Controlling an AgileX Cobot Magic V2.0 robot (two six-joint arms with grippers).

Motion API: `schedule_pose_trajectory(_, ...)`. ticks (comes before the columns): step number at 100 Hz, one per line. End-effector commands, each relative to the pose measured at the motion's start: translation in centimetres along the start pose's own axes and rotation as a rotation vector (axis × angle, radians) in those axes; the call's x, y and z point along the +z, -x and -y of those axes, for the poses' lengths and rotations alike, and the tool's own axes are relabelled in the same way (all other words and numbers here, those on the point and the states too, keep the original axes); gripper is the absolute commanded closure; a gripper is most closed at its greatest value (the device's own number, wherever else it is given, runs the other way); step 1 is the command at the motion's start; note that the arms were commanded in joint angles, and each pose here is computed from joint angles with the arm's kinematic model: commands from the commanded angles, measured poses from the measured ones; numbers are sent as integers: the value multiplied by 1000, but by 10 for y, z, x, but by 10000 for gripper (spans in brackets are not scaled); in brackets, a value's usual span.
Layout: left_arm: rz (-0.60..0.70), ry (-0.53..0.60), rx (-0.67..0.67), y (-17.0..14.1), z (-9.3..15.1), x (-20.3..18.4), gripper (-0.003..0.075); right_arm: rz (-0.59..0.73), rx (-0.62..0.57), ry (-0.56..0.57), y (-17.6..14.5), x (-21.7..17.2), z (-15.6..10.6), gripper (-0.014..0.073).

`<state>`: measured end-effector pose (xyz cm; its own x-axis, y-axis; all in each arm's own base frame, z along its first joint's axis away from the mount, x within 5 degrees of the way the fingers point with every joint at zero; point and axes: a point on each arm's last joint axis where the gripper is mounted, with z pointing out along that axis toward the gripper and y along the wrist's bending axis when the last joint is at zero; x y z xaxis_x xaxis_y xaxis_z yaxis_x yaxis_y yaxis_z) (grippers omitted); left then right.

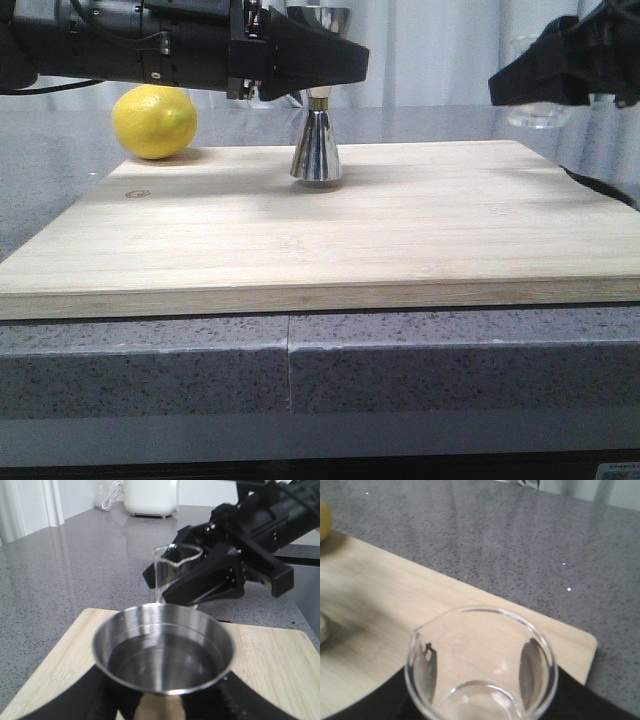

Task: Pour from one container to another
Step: 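Lower the beaker with the right gripper onto the board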

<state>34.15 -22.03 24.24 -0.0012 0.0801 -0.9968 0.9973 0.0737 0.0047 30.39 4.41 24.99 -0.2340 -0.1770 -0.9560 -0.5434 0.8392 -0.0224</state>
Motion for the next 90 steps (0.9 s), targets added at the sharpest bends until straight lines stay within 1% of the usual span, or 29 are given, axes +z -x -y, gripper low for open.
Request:
schedule_pose_trajectory(1,167,-52,42,40,10,-2,515,100,-31,57,14,0,-2,314)
schedule_pose_trajectory(16,167,-52,42,40,10,-2,515,85,-48,88,2,10,0,314)
schedule_pose_trajectory(24,167,-52,42,40,10,-2,515,82,-37,104,-3,15,0,314)
schedule_pose_trajectory(36,167,-52,42,40,10,-2,515,76,-38,98,-9,21,4,314)
schedule_pose_trajectory(50,167,-52,42,40,10,-2,515,76,-35,104,-10,28,8,314)
schedule_pose_trajectory(72,167,-52,42,40,10,-2,515,72,-35,100,-10,28,8,304)
schedule_pose_trajectory(77,167,-52,42,40,10,-2,515,72,-35,100,-10,28,8,272)
schedule_pose_trajectory(90,167,-52,42,40,10,-2,515,74,-34,100,-9,28,8,115)
